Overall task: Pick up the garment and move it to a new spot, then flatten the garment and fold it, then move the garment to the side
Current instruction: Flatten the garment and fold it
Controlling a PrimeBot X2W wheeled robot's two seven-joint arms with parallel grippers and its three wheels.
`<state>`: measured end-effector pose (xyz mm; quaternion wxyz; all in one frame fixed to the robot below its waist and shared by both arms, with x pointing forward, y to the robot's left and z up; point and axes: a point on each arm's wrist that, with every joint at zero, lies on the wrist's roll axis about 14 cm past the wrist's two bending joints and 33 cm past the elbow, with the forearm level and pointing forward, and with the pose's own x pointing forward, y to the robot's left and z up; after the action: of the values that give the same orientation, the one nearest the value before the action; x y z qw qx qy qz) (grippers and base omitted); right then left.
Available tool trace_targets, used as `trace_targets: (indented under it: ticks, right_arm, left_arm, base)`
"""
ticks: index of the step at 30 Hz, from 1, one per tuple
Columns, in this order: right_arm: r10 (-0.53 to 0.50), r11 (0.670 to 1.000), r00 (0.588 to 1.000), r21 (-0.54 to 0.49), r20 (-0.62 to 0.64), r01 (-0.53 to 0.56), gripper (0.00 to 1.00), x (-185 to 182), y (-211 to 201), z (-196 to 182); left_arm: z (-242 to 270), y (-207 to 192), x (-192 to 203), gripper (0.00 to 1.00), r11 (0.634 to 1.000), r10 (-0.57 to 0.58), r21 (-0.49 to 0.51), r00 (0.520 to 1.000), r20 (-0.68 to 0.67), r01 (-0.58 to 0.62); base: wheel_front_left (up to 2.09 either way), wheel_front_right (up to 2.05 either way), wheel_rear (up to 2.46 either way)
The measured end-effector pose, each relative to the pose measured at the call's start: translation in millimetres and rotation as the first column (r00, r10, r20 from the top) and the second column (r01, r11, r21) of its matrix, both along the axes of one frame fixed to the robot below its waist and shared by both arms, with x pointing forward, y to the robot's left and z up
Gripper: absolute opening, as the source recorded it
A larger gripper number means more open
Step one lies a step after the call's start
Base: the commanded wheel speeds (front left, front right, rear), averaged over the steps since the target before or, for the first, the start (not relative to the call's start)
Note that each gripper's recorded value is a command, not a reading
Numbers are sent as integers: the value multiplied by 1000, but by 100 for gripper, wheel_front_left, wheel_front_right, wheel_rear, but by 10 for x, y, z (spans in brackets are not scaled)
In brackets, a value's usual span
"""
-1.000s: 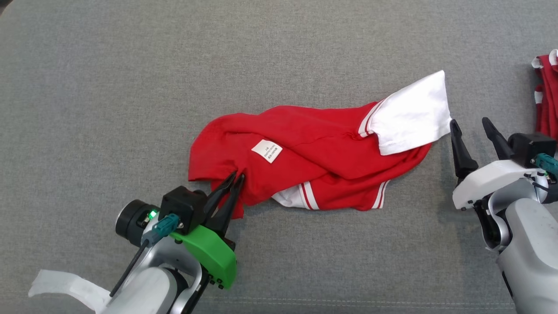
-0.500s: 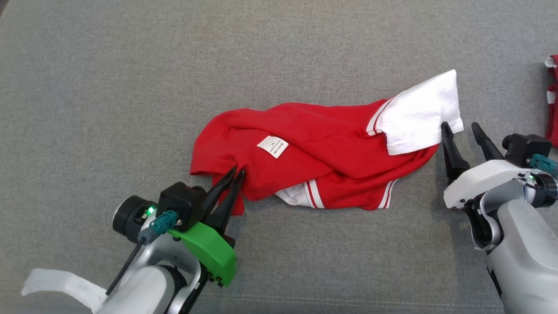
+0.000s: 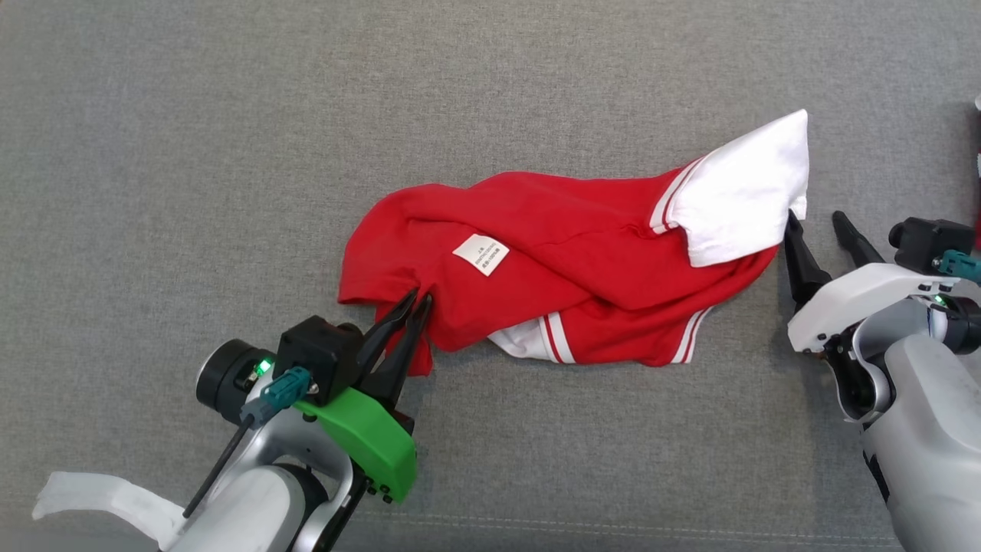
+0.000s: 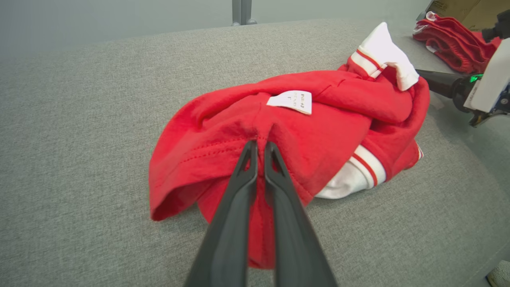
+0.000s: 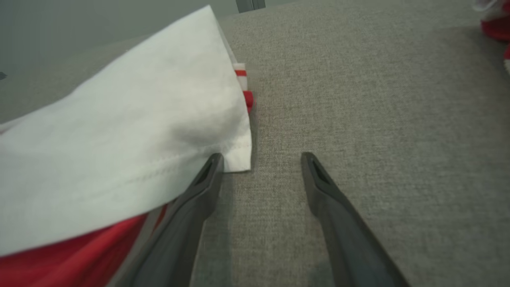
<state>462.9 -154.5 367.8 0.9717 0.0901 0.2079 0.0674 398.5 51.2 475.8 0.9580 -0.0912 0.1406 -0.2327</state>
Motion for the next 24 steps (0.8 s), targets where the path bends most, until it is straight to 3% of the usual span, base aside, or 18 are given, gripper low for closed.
trace_targets:
  ticks: [6,7,10,14,16,24]
  right_arm:
    - [24,1000,1000,7,-2,-24,99,51,65,-6]
    - [28,1000,1000,9,0,-28,92,65,74,1]
    - [37,999,999,13,-2,-37,50,72,100,-7]
    - [44,999,999,12,-13,-43,39,53,98,-40]
    - [43,999,999,13,-18,-43,26,47,97,-52]
    - [50,999,998,12,-31,-50,31,63,93,-76]
  left_arm:
    - [-18,8,3,0,1000,2,1,1000,-7,-2]
    - [-16,8,4,0,1000,2,0,1000,-6,-2]
    - [-20,12,4,0,1000,3,1,1000,-8,-3]
    - [-23,14,6,0,1000,4,1,1000,-9,-4]
    - [-29,18,7,0,1000,6,3,1000,-13,-6]
    - [-30,6,12,0,1000,5,7,1000,-12,-4]
  base:
    - [0,0,0]
    - [0,0,0]
    - [0,0,0]
    - [0,0,0]
    - [0,0,0]
    - [0,0,0]
